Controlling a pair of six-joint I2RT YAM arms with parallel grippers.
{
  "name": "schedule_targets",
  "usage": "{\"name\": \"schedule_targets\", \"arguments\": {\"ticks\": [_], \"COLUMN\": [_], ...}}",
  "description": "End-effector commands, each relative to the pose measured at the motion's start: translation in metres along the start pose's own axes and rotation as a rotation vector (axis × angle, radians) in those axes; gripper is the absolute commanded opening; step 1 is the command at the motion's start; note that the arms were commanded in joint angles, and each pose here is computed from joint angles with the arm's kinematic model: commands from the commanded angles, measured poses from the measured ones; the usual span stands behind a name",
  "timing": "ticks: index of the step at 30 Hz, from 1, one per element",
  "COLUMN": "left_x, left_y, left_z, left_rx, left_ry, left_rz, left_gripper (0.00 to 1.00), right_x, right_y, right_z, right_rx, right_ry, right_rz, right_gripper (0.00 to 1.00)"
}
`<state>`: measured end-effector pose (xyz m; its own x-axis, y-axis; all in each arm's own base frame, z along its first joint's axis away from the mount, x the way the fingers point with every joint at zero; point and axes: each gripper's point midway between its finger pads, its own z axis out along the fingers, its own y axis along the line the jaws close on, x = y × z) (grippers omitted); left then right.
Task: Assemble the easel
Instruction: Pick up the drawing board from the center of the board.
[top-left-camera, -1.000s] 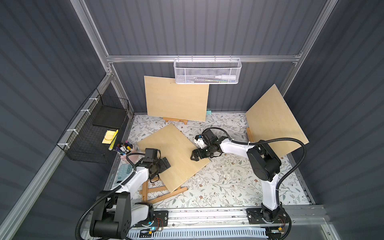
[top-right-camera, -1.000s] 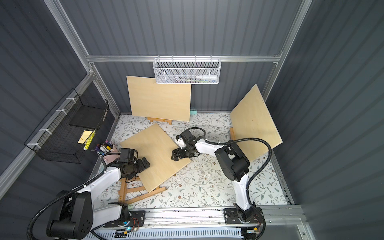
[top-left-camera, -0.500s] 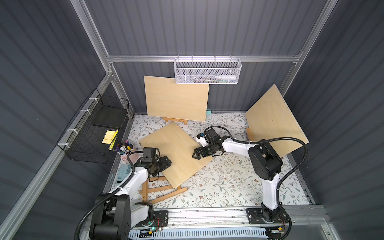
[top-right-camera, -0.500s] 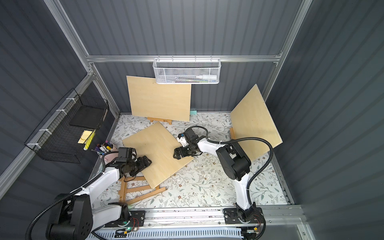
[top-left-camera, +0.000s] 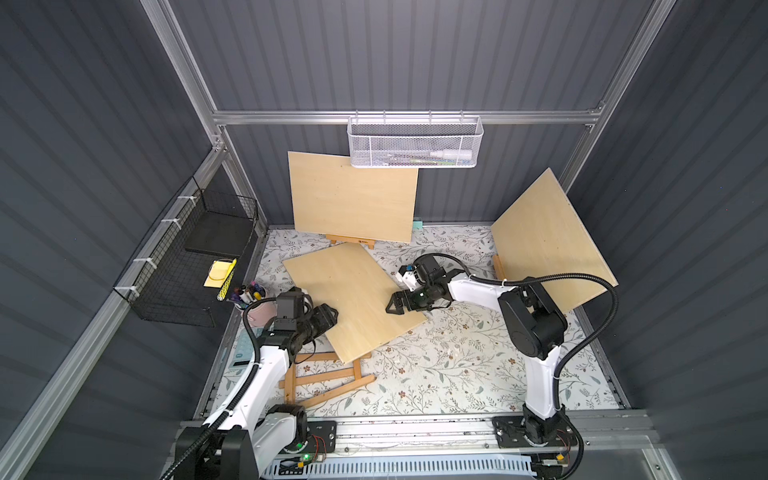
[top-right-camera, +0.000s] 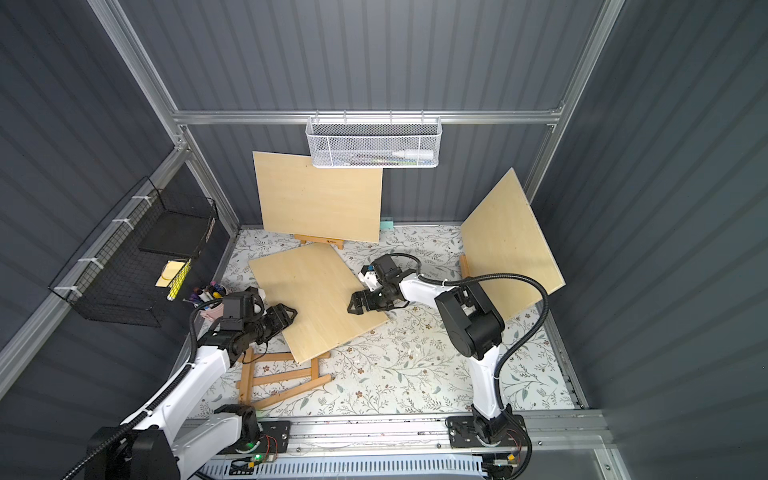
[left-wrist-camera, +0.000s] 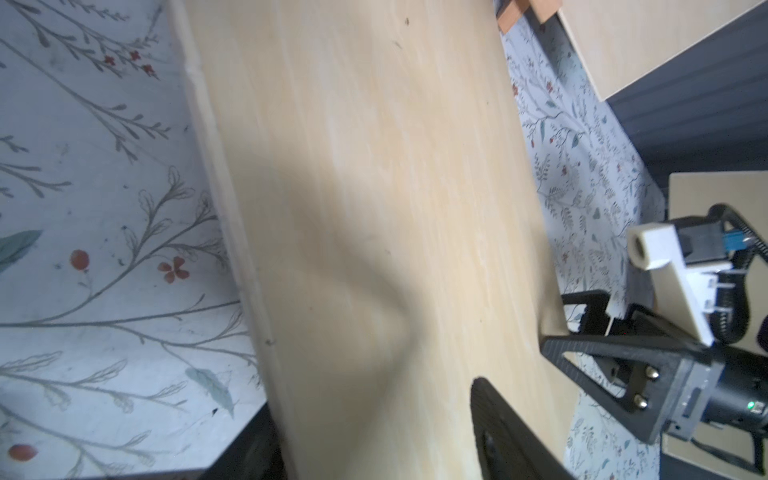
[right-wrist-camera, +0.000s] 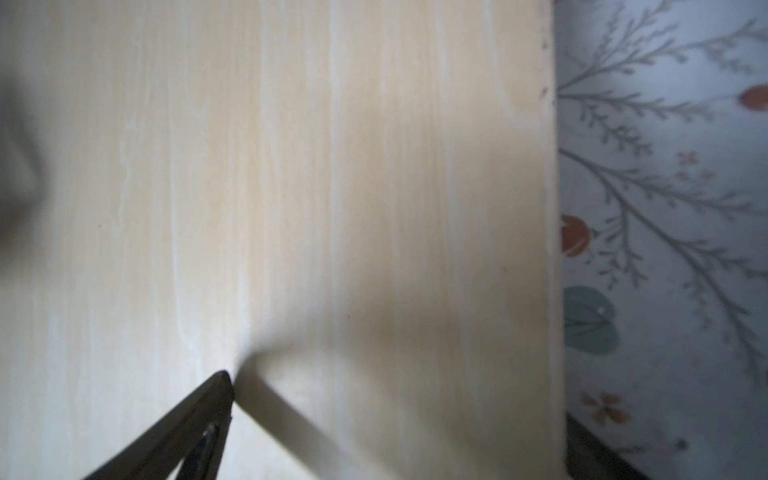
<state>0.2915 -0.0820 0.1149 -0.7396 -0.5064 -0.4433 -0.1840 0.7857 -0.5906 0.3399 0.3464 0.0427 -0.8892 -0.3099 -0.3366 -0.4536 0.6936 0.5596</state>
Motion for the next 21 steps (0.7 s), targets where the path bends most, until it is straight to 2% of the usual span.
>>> {"name": "schedule_targets", "arguments": {"ticks": [1, 9, 14, 15, 21], "left_x": [-0.04, -0.046, -0.04, -0.039, -0.036], "left_y": [-0.14, -0.16, -0.161, -0.16, -0.154], "left_z": [-0.054, -0.066, -0.067, -0.067, -0.077], "left_rx": [0.572, 0.664, 0.675, 0.674, 0.641], "left_ry": [-0.147, -0.166, -0.138, -0.135, -0.152], "left_rz": [0.221, 0.203, 0.184, 0.176, 0.155], "left_gripper": [0.57, 0.33, 0.11, 0.02, 0.0], "right_x": [0.052, 0.042, 0.036, 0.035, 0.034], "right_y": [0.011, 0.018, 0.026, 0.028, 0.035], "right_z": [0.029, 0.021, 0.016, 0.016, 0.016], "right_rx": [0.041, 0.04, 0.023, 0.022, 0.007], "right_ry": [0.153, 0.12, 0.102, 0.101, 0.103], "right_rz": [-0.109, -0.125, -0.143, -0.144, -0.159], "right_gripper": [0.99, 0.99, 0.99, 0.99, 0.99]}}
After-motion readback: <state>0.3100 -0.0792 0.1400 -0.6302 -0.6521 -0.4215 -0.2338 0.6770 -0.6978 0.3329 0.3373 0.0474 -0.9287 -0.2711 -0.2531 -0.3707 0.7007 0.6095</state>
